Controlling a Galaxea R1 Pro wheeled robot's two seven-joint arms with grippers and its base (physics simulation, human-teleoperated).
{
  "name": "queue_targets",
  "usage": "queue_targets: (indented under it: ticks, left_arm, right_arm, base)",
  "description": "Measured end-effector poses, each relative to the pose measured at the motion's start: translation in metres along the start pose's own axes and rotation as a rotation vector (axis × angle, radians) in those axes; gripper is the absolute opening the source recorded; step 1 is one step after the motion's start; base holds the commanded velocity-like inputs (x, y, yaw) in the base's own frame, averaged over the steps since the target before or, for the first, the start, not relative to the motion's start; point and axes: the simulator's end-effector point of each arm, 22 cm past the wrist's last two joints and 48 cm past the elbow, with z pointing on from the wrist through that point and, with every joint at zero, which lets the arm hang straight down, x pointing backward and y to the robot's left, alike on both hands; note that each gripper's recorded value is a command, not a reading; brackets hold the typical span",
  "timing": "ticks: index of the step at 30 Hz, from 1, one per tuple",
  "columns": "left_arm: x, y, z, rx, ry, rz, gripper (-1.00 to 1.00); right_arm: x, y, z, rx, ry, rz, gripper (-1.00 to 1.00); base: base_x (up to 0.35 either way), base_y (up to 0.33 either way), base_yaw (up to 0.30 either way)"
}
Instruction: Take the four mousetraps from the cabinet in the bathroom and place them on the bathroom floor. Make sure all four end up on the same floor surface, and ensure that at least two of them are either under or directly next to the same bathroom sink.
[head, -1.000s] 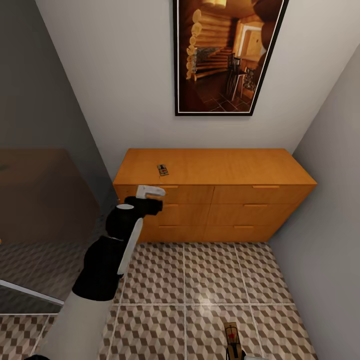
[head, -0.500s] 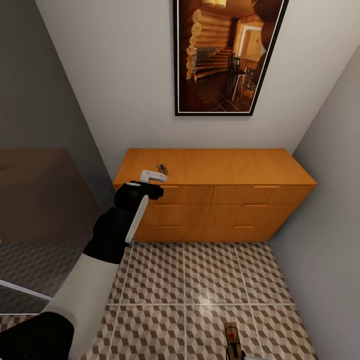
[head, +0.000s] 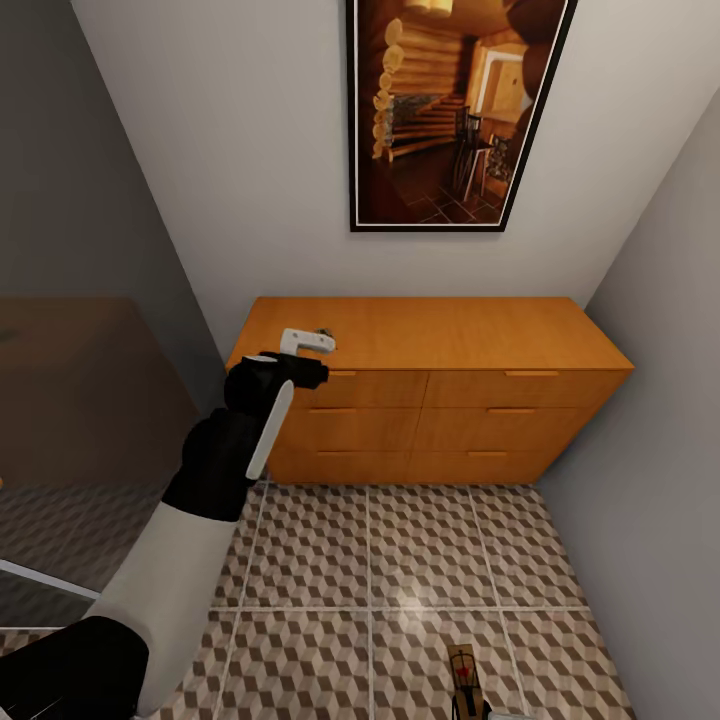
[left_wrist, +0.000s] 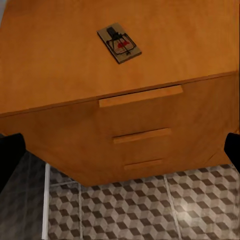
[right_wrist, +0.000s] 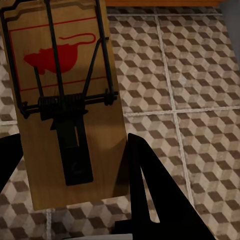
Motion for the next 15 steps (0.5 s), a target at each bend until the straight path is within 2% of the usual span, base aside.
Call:
queue_targets:
  ticks: [6, 15]
  left_arm:
    - [-0.029, -0.002, -0.02, 0.017, -0.082, -0.013, 1.0]
    - [-0.037, -0.004, -0.026, 0.022, -0.108, -0.008, 1.0]
  right_arm:
    - [0.0, 0.001, 0.0, -0.001, 0.0, 0.0, -1.0]
    - [0.0, 0.0, 0.0, 0.0, -0.001, 0.0, -1.0]
  base:
    - [0.0, 0.0, 0.0]
    - [0.0, 0.0, 0.0]
